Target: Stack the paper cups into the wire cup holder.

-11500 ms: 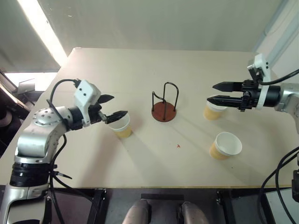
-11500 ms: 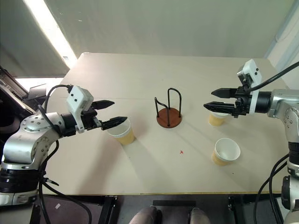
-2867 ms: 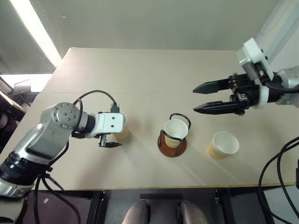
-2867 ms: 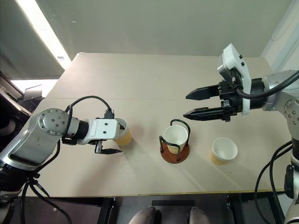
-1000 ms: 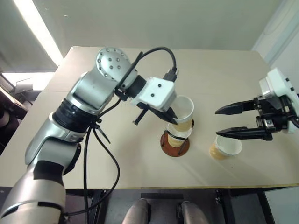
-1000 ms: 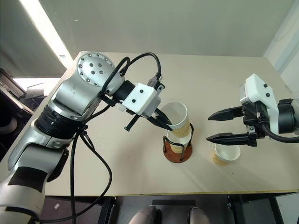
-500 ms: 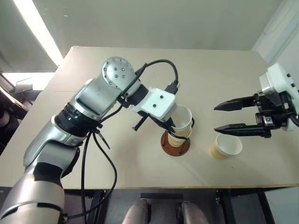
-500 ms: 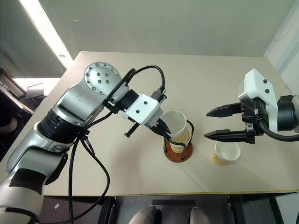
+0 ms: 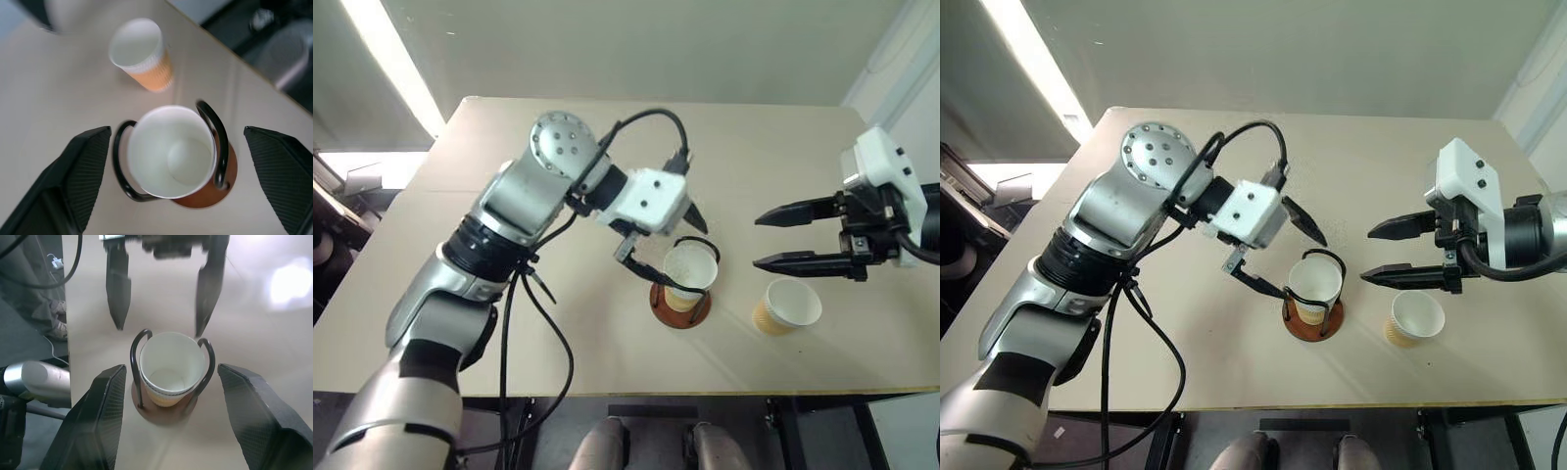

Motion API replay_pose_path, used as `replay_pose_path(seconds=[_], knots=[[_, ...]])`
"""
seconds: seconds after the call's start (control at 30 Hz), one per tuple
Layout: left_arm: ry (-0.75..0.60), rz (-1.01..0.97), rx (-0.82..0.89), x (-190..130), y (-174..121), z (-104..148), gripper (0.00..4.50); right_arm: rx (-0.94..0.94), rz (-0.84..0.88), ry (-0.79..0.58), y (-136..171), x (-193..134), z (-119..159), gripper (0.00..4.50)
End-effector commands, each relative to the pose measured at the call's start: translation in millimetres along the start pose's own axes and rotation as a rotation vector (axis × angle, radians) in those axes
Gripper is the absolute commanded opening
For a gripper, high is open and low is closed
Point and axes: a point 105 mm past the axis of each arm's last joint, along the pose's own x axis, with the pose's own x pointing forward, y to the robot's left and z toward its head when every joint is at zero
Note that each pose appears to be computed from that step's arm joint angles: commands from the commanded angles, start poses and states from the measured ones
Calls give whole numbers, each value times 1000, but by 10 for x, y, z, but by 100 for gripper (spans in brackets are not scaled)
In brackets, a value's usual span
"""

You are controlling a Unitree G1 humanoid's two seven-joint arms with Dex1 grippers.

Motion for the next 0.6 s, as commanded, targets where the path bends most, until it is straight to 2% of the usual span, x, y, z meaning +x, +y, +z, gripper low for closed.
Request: replay_pose_path(seconds=[0.03, 0.13, 0.3, 0.43, 0.6], knots=[[-117, 132, -57, -417, 82, 189, 447, -18, -13, 77, 116, -70, -77, 308], [-162, 189, -94, -566, 67, 208, 447, -16, -14, 154, 165, -84, -245, 308], [-136, 281, -213, -822, -125, -1, 447, -8, -26, 271, 187, -107, -575, 308], [-96, 344, -267, -915, -232, -129, 447, -17, -24, 329, 193, -80, -754, 308], [-84, 393, -300, -951, -265, -141, 447, -35, -30, 387, 137, -57, -948, 308]])
